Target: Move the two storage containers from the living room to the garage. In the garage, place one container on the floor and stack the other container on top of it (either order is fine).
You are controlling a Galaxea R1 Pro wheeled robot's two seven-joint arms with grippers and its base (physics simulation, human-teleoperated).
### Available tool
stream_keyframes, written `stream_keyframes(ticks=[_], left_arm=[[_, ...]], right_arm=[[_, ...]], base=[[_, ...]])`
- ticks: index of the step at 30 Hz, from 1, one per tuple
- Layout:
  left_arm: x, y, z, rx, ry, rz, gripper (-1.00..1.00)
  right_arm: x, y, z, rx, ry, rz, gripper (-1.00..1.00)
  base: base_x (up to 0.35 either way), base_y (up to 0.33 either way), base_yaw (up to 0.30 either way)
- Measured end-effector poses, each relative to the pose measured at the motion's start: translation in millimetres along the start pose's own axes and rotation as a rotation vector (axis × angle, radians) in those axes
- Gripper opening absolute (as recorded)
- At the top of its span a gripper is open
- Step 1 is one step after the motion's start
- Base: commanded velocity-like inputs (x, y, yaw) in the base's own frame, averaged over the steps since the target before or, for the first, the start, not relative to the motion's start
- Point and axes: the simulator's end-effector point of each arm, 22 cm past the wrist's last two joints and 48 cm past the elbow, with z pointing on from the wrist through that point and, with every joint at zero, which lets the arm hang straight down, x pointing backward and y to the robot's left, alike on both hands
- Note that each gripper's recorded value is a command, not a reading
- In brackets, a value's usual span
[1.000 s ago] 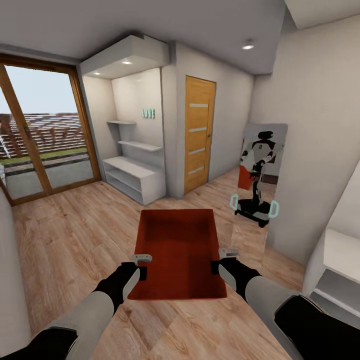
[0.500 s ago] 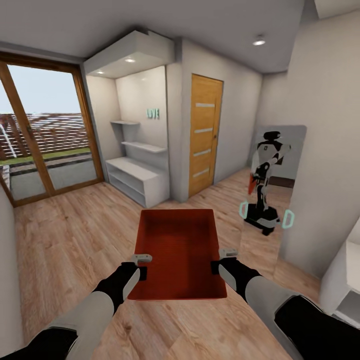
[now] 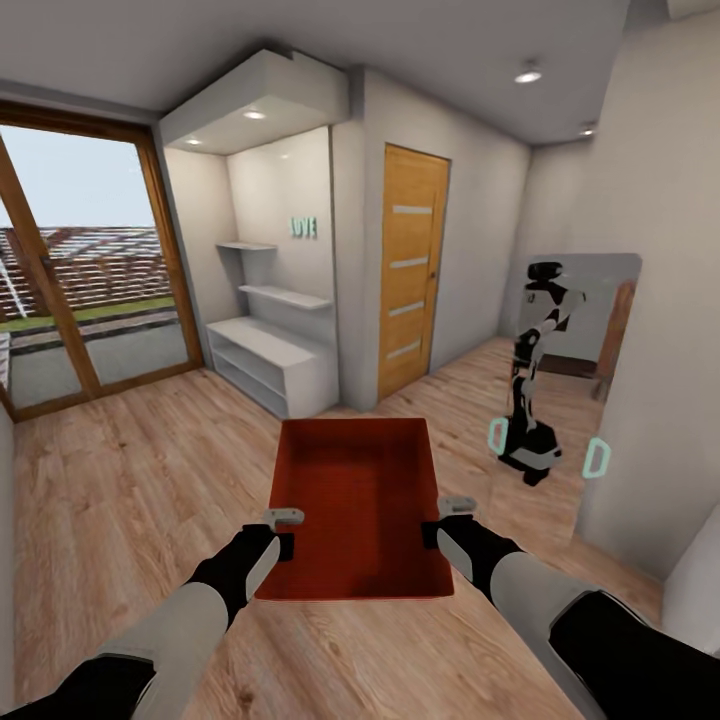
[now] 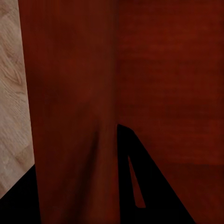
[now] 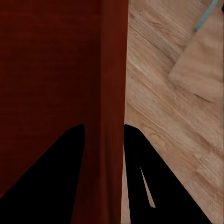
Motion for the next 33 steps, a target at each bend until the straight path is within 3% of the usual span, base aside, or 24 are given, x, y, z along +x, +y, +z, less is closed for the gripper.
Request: stream_keyframes(ticks=[33], left_arm=[[-0.1, -0.6, -0.3, -0.001, 0.000, 0.003, -1.00]], right_arm=[[0.3, -0.6, 0.2, -0.001, 0.001, 0.000, -1.00]], base=[[0.322, 0.000, 0.000]])
